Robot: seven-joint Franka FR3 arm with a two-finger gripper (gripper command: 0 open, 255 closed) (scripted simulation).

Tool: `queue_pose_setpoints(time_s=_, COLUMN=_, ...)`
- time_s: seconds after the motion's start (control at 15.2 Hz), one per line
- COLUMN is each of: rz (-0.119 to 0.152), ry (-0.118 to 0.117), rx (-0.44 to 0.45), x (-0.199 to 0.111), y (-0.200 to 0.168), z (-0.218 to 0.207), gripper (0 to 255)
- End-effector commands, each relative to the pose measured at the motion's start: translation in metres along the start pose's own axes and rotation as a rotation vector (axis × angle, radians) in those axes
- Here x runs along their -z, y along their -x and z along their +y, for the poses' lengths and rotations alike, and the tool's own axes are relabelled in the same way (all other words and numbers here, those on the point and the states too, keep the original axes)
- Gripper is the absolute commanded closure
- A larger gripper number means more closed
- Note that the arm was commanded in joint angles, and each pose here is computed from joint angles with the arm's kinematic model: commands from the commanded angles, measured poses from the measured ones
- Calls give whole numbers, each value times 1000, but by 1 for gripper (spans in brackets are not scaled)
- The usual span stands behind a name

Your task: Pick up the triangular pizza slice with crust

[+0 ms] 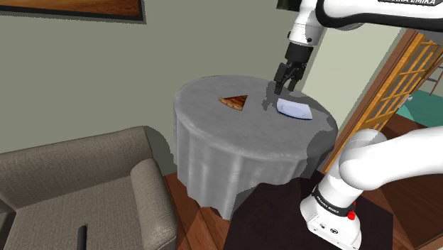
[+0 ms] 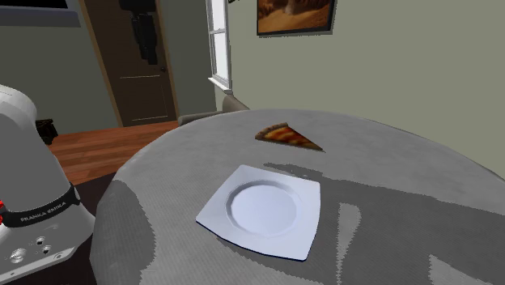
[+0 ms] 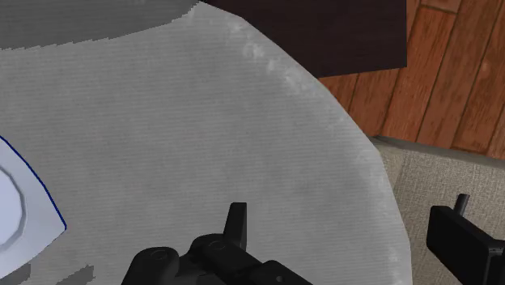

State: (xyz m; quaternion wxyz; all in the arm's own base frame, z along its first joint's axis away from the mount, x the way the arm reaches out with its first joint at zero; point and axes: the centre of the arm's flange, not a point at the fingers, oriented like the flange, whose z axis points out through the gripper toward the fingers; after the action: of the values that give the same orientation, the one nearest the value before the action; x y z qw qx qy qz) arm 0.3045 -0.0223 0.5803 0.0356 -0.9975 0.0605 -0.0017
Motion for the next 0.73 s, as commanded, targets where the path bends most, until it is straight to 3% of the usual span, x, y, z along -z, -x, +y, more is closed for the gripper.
queue_pose_setpoints(time_s=0.0, rz=0, ry=0, rx=0, x=0, y=0, z=0, gripper=0)
queue_pose_setpoints(time_s=0.66, rz=-52, ry=25, rx=-55, x=-67, y=-113, z=40, gripper=0)
